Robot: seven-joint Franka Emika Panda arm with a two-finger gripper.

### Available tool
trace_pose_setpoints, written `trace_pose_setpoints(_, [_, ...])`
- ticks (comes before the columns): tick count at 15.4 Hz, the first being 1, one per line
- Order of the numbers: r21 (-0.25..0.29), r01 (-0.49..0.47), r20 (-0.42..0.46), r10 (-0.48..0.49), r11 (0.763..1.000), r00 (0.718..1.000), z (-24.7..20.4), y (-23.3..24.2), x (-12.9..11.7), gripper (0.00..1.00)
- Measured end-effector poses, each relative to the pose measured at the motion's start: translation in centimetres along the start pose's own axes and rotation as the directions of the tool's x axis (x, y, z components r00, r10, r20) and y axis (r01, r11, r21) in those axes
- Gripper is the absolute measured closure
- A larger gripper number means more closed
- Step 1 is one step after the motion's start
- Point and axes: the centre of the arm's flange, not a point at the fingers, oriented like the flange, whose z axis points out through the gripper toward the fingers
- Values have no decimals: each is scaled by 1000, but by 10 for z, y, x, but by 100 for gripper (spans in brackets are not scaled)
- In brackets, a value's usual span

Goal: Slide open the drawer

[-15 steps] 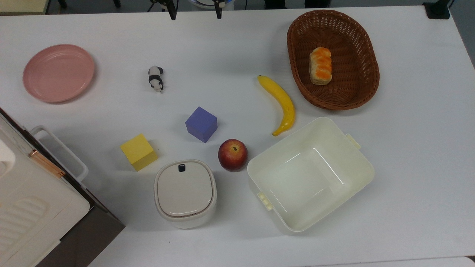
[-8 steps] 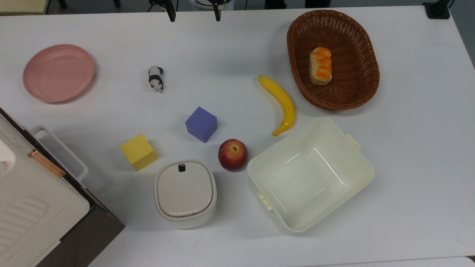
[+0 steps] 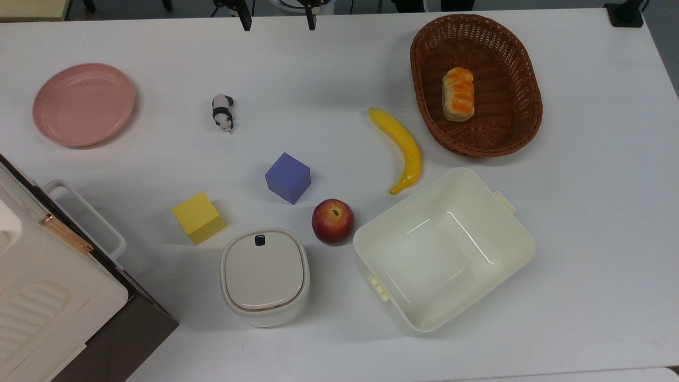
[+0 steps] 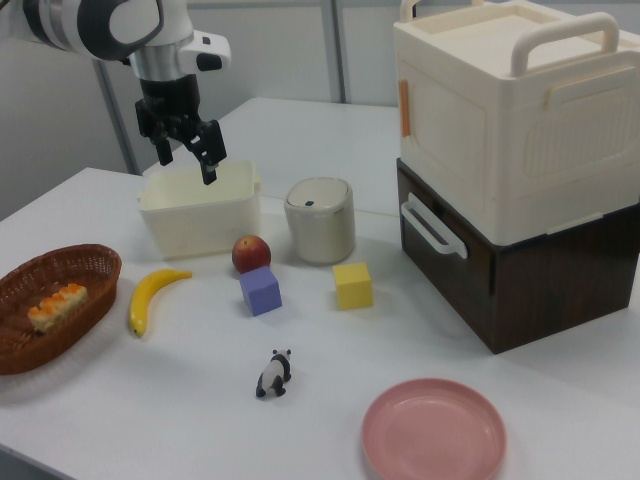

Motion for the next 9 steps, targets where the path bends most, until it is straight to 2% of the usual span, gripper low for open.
trace_pose_setpoints(5, [-2,9,1,-9,1000,1000,1,0,0,0])
trace_pose_setpoints(7, [-21,108,3,-108,994,994,1,2,0,0])
trace_pose_setpoints(8, [-48,199,9,-198,979,980,1,5,1,0])
trace_pose_setpoints(9, [-81,332,22,-331,940,943,0,11,2,0])
